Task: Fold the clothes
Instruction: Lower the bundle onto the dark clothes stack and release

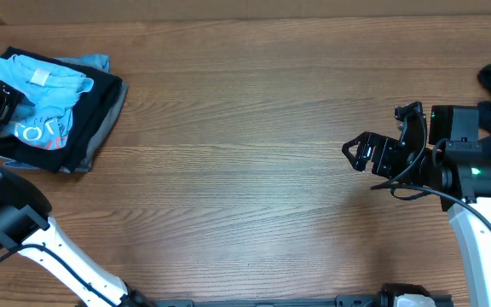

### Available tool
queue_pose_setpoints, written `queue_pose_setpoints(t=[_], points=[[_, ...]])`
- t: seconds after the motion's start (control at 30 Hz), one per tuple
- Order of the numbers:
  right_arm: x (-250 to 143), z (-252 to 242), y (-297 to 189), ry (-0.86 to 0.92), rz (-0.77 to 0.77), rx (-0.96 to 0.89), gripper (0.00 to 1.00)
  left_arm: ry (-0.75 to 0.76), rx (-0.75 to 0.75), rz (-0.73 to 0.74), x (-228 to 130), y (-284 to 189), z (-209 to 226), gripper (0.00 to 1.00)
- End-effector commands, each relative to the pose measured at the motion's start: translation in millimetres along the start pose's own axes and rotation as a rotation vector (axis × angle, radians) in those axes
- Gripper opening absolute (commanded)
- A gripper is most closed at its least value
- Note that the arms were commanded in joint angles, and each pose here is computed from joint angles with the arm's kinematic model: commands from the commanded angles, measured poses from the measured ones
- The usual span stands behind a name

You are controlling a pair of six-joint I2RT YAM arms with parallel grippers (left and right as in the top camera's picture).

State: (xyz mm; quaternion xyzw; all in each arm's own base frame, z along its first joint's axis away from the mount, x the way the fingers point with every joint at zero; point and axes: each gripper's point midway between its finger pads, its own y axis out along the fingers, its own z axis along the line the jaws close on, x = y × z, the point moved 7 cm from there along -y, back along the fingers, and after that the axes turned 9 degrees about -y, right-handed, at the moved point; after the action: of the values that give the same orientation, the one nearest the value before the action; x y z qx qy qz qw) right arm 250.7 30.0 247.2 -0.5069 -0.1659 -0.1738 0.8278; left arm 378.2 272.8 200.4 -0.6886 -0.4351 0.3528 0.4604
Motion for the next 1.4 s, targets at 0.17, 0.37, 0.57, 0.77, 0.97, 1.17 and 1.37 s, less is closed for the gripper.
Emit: queue_pose_setpoints(t=[0.17, 0.37, 0.57, 0.77, 0.97, 1.17, 1.37], points=[[2.8, -0.6, -2.0, -0.004, -0.011, -0.008, 1.00, 0.031, -0.087, -0.217, -8.3, -107.3, -1.5, 1.00], [2.8, -0.6, -2.0, -0.004, -0.011, -0.007, 1.00, 0.127, -0.203, -0.332, -33.1, -162.0, -12.7, 0.95], [2.8, -0.6, -2.0, -0.004, -0.011, -0.008, 1.00, 0.307, -0.309, -0.256, -23.0, -139.4, -28.5, 0.04], [2.8, -0.6, -2.0, -0.004, -0.011, -0.008, 1.00, 0.368, -0.363, -0.121, 2.2, -83.7, -30.3, 0.04], [2.8, -0.6, -2.0, -0.004, -0.011, -0.008, 1.00, 0.318, -0.336, 0.052, 21.0, -15.8, -12.9, 0.04], [2.8, -0.6, -2.0, -0.004, -0.011, -0.008, 1.00, 0.190, -0.112, 0.149, 31.7, 36.9, 25.1, 0.04], [2.8, -0.6, -2.0, -0.004, -0.011, -0.008, 1.00, 0.068, 0.076, 0.161, 34.1, 52.5, 52.2, 0.04]])
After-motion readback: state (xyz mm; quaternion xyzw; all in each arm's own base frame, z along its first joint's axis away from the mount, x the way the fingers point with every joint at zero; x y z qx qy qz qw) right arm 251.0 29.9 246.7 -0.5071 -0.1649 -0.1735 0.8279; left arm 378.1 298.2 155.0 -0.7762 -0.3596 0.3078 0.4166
